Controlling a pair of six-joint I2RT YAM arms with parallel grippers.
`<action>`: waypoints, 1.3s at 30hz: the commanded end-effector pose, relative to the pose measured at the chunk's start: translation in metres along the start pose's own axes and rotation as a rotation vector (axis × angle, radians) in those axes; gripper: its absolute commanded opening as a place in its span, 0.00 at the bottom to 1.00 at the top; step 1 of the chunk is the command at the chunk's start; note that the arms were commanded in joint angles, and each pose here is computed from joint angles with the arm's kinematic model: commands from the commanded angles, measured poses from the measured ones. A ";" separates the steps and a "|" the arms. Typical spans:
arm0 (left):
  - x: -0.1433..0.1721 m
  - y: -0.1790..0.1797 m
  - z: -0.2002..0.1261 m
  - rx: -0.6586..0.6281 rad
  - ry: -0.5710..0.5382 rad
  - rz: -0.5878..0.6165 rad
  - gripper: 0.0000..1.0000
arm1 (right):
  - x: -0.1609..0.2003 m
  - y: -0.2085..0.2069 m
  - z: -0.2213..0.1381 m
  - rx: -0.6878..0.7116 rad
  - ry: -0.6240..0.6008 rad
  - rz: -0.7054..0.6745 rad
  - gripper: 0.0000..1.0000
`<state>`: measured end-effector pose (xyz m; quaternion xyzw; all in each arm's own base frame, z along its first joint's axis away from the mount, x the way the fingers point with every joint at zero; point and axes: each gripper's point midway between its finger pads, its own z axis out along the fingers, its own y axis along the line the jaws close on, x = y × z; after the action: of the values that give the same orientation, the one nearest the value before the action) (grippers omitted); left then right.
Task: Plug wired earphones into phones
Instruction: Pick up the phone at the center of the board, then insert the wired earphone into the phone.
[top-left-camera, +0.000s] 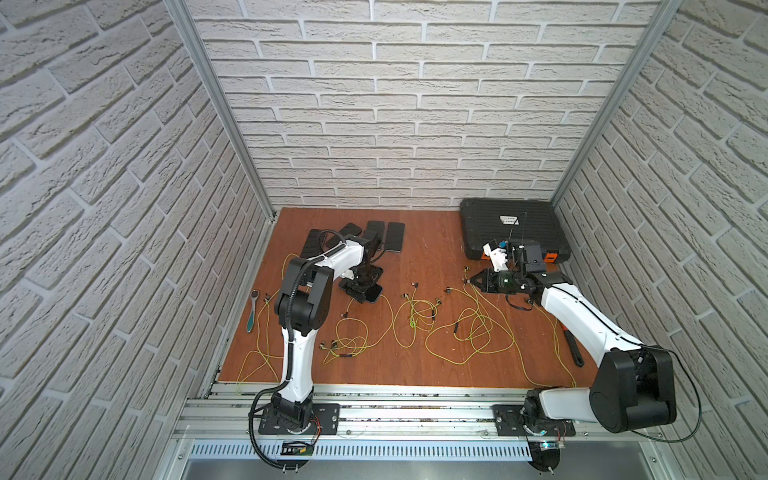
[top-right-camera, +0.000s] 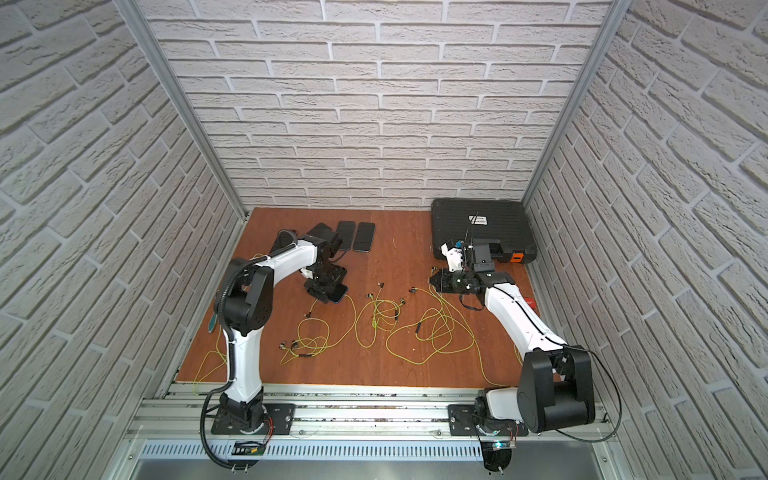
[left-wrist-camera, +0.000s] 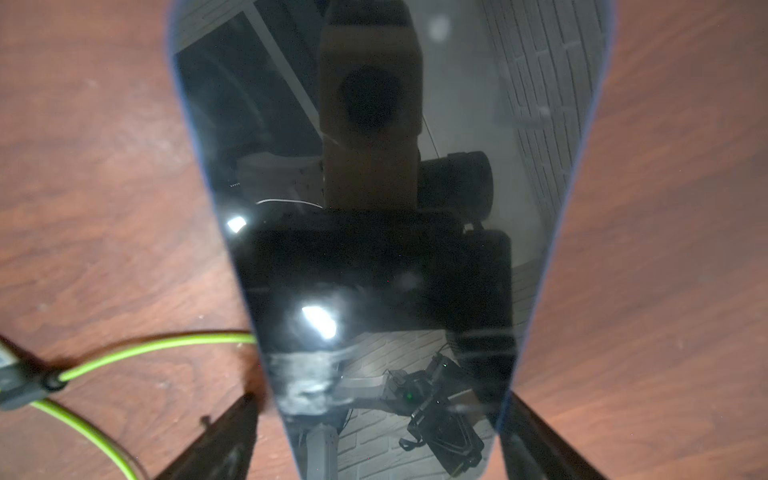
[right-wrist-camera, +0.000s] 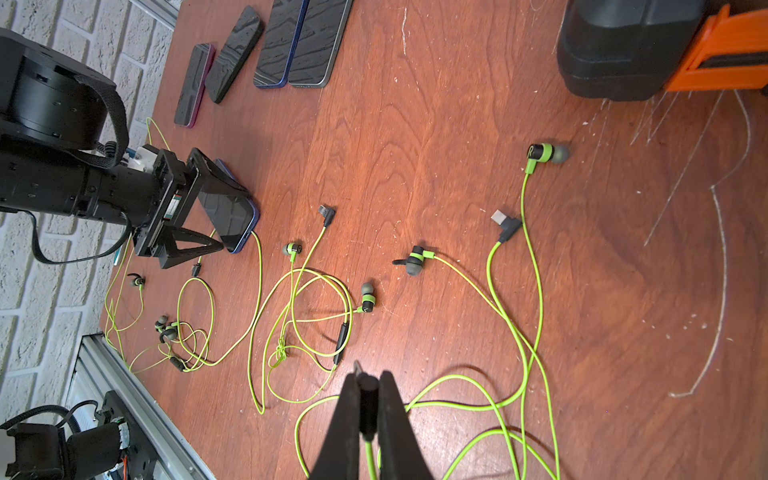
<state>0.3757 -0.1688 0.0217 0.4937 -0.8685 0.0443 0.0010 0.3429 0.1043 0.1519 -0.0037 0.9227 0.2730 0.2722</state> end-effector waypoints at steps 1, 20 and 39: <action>-0.001 0.008 0.019 -0.029 0.019 -0.024 0.82 | 0.000 0.002 0.002 -0.006 -0.005 -0.019 0.06; 0.006 -0.003 -0.140 0.315 -0.098 0.042 0.52 | 0.019 0.043 -0.028 -0.058 0.076 -0.125 0.06; 0.124 -0.075 -0.190 0.733 0.351 -0.192 0.00 | -0.045 0.142 -0.007 -0.184 -0.387 -0.318 0.06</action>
<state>0.3632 -0.2844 0.1968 0.5219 -0.7646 0.3769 -0.0306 0.3386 0.2168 0.2195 -0.1499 0.8455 0.3033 0.4132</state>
